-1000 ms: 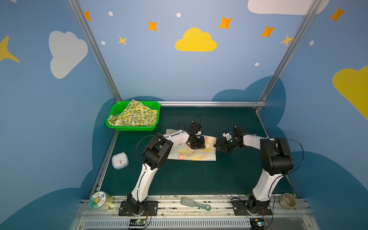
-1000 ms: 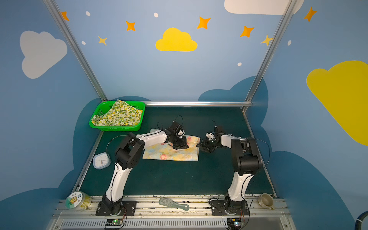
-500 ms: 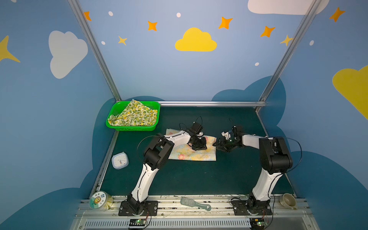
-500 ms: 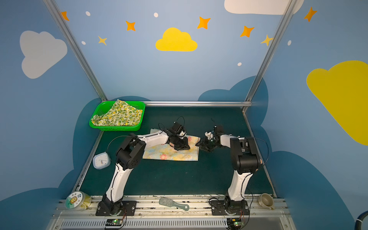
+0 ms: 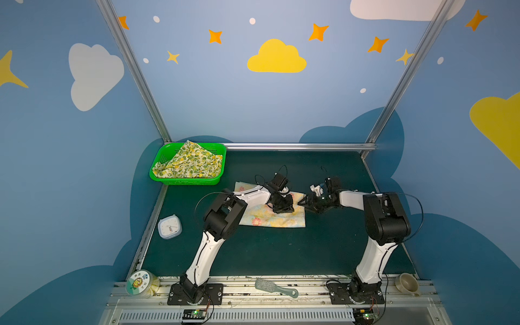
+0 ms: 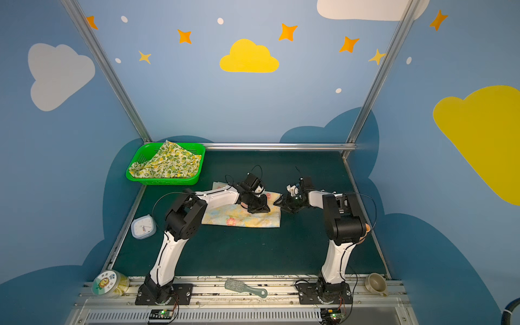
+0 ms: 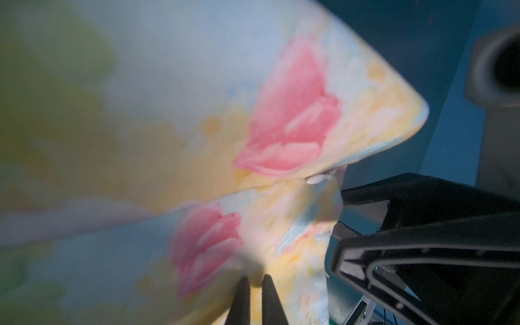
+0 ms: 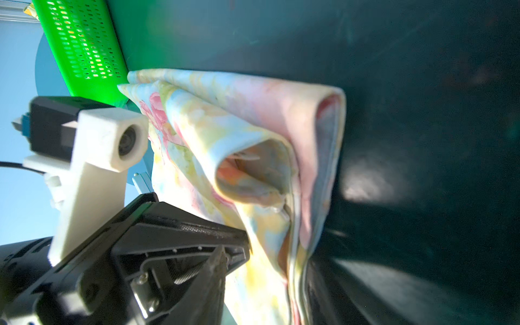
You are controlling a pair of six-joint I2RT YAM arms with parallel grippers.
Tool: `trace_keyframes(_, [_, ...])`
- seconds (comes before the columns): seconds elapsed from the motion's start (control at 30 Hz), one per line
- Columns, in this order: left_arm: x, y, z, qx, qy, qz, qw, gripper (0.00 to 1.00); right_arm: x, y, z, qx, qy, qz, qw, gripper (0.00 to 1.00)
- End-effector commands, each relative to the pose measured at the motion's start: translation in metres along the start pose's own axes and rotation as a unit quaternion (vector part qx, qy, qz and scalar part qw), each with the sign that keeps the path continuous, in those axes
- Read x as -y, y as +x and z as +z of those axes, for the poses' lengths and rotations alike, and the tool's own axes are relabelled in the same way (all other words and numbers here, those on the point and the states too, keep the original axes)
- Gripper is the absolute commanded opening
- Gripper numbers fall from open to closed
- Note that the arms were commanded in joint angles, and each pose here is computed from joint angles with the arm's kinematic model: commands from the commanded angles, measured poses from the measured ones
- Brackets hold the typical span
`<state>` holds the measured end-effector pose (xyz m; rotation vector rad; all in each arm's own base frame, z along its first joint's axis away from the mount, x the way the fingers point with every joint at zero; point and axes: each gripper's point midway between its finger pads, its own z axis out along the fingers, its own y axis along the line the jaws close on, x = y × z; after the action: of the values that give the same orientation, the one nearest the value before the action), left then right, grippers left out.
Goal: Fold and stack skirts
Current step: Fold the skirt at the center of the table.
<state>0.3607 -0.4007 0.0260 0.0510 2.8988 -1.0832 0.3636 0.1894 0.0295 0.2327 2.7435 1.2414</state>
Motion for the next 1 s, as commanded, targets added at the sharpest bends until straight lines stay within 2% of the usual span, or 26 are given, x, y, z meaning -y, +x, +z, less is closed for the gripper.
trace_keyframes(0.0, [-0.016, 0.011, 0.017, -0.021, -0.014, -0.011, 1.000, 0.12, 0.033, 0.019, 0.019, -0.022, 0.043, 0.032, 0.998, 0.44])
trace_keyframes(0.3, [-0.016, 0.011, 0.017, -0.019, -0.015, -0.012, 1.000, 0.12, 0.031, 0.020, 0.022, -0.019, 0.027, 0.033, 0.999, 0.35])
trace_keyframes(0.97, [-0.015, 0.009, 0.017, -0.014, -0.015, -0.014, 1.000, 0.12, 0.032, 0.036, 0.039, -0.045, 0.021, 0.027, 0.998, 0.36])
